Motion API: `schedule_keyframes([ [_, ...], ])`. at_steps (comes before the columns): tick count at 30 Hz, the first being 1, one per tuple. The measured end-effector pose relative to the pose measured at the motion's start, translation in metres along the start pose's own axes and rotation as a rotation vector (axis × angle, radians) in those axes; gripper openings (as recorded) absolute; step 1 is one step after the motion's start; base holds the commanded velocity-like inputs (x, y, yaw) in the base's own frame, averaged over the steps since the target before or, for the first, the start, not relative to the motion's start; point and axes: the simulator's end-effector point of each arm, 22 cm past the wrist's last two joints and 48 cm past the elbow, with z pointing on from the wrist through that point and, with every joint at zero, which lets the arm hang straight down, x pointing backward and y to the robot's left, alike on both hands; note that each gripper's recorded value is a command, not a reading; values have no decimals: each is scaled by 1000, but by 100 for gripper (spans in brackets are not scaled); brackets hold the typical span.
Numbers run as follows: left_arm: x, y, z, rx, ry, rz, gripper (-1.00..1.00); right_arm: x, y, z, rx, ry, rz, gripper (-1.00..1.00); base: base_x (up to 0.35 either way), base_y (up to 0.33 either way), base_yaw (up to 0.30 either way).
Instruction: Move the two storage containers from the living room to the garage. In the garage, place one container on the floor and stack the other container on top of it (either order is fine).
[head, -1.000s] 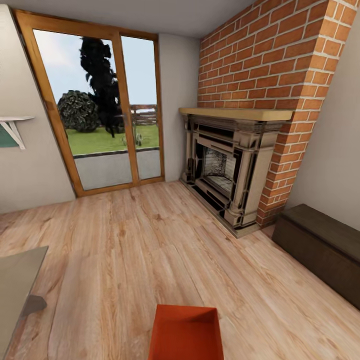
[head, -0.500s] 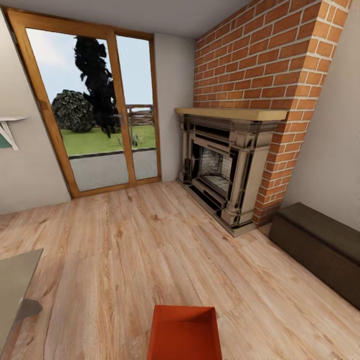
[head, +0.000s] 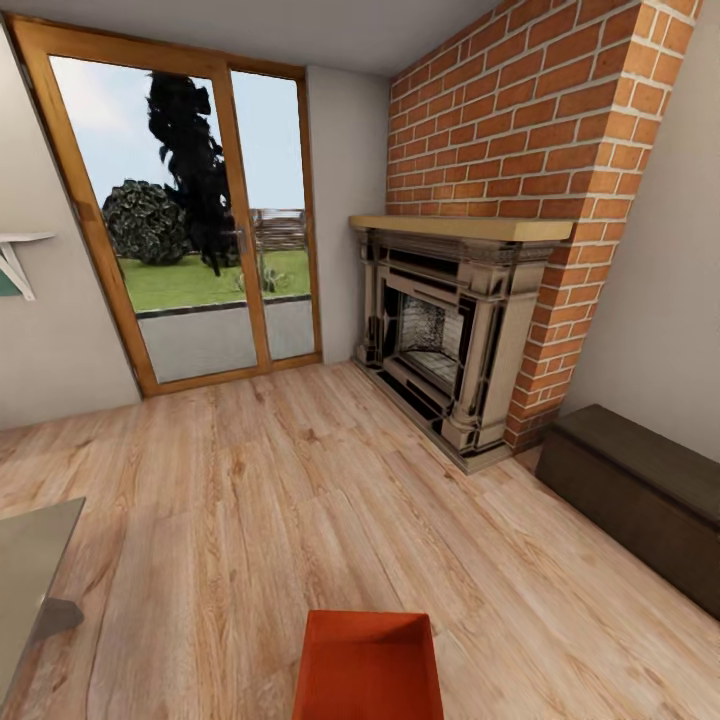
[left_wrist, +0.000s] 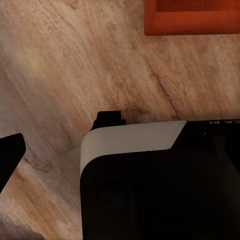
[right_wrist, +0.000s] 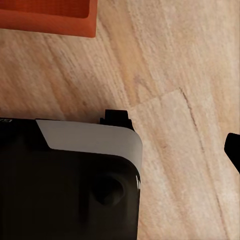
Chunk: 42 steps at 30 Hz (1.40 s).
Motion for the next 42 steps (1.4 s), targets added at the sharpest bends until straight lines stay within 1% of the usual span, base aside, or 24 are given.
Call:
schedule_keyframes([
  [27,-1,1,0,-1,-3,-1,100,-1,-4,0,7,-6,3,100,0,0,0],
  [30,-4,1,0,-2,-9,-2,100,-4,-3,0,6,-18,5,100,0,0,0],
  [34,-7,0,0,-1,-14,-2,100,-18,5,0,-14,-53,-4,100,0,0,0],
  [36,-18,0,0,-5,-33,-3,100,-47,22,-3,-38,-107,-1,100,0,0,0],
  [37,-38,1,0,-9,-69,-6,100,-59,28,-4,-38,-118,0,100,0,0,0],
  [38,-46,2,-1,-11,-83,-8,100,-62,30,-5,-38,-117,1,100,0,0,0],
  [40,-75,4,-4,-16,-116,-14,100,-69,34,-6,-40,-106,-1,100,0,0,0],
  [42,-99,5,-8,-18,-126,-22,100,-87,37,-8,-41,-118,-2,100,0,0,0],
])
